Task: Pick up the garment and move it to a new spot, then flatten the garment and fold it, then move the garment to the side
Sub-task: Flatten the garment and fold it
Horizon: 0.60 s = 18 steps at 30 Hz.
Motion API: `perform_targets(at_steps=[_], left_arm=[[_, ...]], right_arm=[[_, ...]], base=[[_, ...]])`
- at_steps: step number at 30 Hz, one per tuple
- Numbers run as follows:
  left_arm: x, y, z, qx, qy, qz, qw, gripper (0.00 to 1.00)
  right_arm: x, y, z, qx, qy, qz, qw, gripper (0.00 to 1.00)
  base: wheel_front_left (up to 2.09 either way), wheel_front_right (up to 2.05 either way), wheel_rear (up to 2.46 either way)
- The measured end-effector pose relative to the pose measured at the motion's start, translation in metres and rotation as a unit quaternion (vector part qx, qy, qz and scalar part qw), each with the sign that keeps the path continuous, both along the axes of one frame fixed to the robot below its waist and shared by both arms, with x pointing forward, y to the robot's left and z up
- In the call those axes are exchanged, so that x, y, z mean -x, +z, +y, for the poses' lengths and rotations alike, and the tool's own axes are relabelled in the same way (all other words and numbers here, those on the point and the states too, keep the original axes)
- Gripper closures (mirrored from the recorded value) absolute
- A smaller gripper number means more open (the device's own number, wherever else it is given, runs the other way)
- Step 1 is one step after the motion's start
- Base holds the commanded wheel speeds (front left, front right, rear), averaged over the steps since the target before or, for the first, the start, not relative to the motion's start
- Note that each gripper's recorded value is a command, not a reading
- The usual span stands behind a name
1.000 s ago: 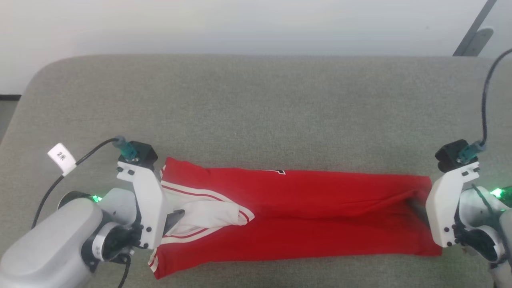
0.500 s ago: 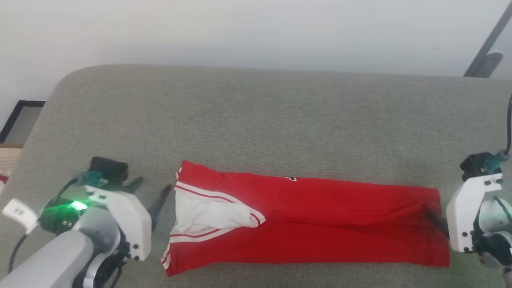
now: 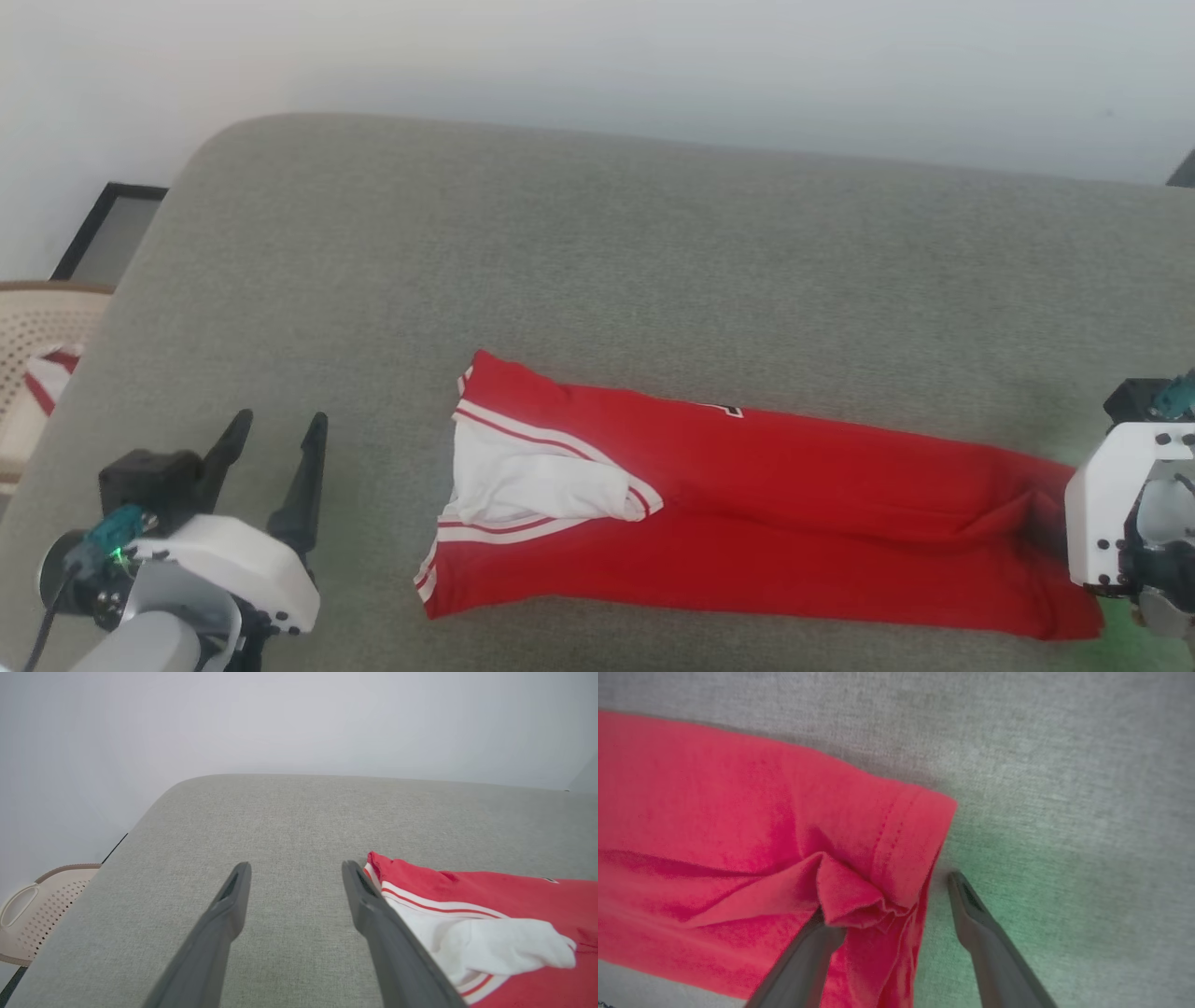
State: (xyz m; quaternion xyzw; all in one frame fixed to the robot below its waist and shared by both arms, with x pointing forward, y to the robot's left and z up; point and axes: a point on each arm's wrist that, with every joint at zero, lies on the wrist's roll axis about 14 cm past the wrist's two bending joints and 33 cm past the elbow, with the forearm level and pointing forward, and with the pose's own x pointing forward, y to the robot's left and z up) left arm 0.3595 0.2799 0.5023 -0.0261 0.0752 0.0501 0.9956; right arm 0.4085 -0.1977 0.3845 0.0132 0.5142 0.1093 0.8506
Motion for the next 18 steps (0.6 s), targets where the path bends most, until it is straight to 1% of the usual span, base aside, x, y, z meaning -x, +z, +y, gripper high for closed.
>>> perform_targets(at_steps=[2,3,4,9,11,13,18], left_arm=[[0.006,-0.003,0.007,0.000,0.016,-0.005,1.000,0.00],[0.008,-0.004,0.011,0.000,0.025,-0.006,1.000,0.00],[0.011,-0.005,0.015,0.003,0.035,-0.007,0.999,0.00],[0.021,-0.009,0.026,0.016,0.068,-0.016,0.997,0.00],[0.022,-0.006,0.027,0.010,0.071,-0.024,0.997,0.00],[0.024,-0.006,0.028,0.015,0.074,-0.028,0.997,0.00],[0.023,-0.006,0.026,0.009,0.067,-0.036,0.997,0.00]], right_arm=[[0.000,-0.005,0.005,-0.003,0.006,0.010,1.000,0.00],[-0.001,-0.008,0.006,-0.004,0.009,0.015,1.000,0.65],[-0.001,-0.010,0.008,-0.004,0.012,0.020,1.000,1.00],[-0.003,-0.015,0.021,-0.023,0.021,0.028,0.999,1.00],[-0.005,-0.016,0.022,-0.030,0.017,0.025,0.999,1.00],[-0.006,-0.015,0.022,-0.033,0.015,0.021,0.999,1.00],[-0.012,-0.012,0.013,-0.031,0.004,0.005,0.999,1.00]], base=[[0.00,0.00,0.00],[0.00,0.00,0.00],[0.00,0.00,0.00],[0.00,0.00,0.00],[0.00,0.00,0.00],[0.00,0.00,0.00],[0.00,0.00,0.00]])
